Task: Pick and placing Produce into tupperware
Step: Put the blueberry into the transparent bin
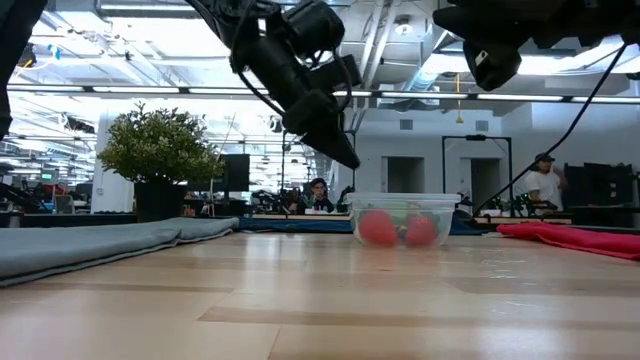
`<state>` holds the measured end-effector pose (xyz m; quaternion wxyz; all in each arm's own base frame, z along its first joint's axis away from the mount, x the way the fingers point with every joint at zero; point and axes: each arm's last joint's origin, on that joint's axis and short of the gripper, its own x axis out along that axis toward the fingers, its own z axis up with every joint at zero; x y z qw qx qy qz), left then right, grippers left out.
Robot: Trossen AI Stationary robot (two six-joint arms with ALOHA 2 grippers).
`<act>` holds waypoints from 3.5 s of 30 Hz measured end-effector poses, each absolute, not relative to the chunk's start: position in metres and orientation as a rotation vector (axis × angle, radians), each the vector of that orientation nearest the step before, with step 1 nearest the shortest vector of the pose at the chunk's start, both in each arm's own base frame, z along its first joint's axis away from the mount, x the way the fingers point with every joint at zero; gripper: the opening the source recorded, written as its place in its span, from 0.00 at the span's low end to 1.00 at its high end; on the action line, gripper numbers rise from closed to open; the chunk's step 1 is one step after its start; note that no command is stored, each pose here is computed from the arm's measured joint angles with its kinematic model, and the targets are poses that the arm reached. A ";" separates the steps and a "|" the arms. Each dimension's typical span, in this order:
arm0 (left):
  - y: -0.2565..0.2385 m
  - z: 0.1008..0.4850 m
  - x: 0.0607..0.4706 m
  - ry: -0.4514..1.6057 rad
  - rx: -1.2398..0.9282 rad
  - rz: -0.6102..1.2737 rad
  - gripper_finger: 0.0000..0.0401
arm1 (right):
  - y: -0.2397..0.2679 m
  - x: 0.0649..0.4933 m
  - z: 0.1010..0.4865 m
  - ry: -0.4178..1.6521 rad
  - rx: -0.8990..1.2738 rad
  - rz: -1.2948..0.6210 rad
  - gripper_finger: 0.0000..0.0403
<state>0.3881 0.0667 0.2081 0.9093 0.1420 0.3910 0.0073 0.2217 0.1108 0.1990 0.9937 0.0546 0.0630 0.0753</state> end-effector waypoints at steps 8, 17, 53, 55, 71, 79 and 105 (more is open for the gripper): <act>0.104 0.222 0.358 0.904 0.175 0.026 0.51 | 0.112 0.221 0.196 0.158 0.135 0.151 0.31; 0.167 0.216 0.331 0.923 -0.056 0.136 0.51 | 0.121 0.216 0.196 0.158 0.135 0.193 0.31; 0.170 0.157 0.338 1.190 -0.009 0.217 0.51 | 0.120 0.217 0.196 0.156 0.141 0.163 0.31; 0.168 0.158 0.340 1.179 0.004 0.210 0.51 | 0.120 0.217 0.196 0.156 0.141 0.163 0.31; 0.164 0.154 0.345 1.163 0.020 0.157 0.51 | 0.120 0.217 0.196 0.156 0.142 0.163 0.31; 0.162 0.138 0.350 1.189 0.019 0.145 0.51 | 0.120 0.217 0.196 0.156 0.144 0.163 0.31; 0.162 0.137 0.349 1.256 0.007 0.152 0.20 | 0.120 0.216 0.195 0.162 0.140 0.162 0.31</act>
